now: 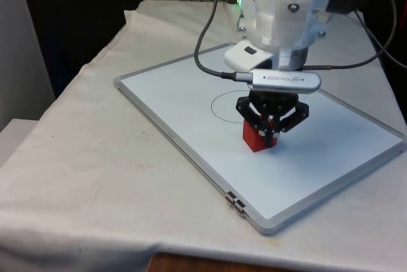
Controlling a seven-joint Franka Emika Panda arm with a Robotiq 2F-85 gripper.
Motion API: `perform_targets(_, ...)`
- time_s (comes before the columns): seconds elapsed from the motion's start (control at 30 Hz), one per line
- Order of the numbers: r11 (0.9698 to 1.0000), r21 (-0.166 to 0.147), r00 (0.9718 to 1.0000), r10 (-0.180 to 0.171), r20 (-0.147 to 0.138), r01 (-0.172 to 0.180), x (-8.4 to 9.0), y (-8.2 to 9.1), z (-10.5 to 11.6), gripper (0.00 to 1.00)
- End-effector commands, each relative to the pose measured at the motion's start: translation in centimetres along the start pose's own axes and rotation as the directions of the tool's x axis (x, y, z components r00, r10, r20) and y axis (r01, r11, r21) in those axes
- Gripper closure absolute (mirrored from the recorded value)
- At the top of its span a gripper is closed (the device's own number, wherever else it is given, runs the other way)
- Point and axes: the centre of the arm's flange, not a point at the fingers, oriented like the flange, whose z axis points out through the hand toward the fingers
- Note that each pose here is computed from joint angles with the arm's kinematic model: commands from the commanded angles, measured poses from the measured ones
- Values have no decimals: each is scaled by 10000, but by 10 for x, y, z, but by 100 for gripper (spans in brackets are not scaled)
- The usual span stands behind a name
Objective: Push the cube into the marked area.
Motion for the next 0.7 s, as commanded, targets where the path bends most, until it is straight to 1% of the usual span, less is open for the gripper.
perform_targets(0.0, 10000, 21, 10000, 58, 9, -58, -3, 2, -1, 100)
perform_targets(0.07, 9999, 12, 9999, 152, 67, -152, -4, 5, 1, 100)
perform_targets(0.1, 10000, 2, 9999, 96, 89, -96, -4, 3, 1, 100)
perform_targets(0.23, 9992, -3, 9991, 399, 155, -399, -4, 10, 4, 100)
perform_targets(0.4, 9980, -44, 9976, 637, 271, -636, -5, 16, 6, 100)
perform_targets(0.43, 9984, -40, 9982, 566, 194, -565, -4, 15, 5, 100)
perform_targets(0.5, 9968, -76, 9962, 803, 343, -801, -5, 19, 7, 100)
perform_targets(0.67, 9947, -129, 9937, 1021, 469, -1016, -6, 26, 7, 100)
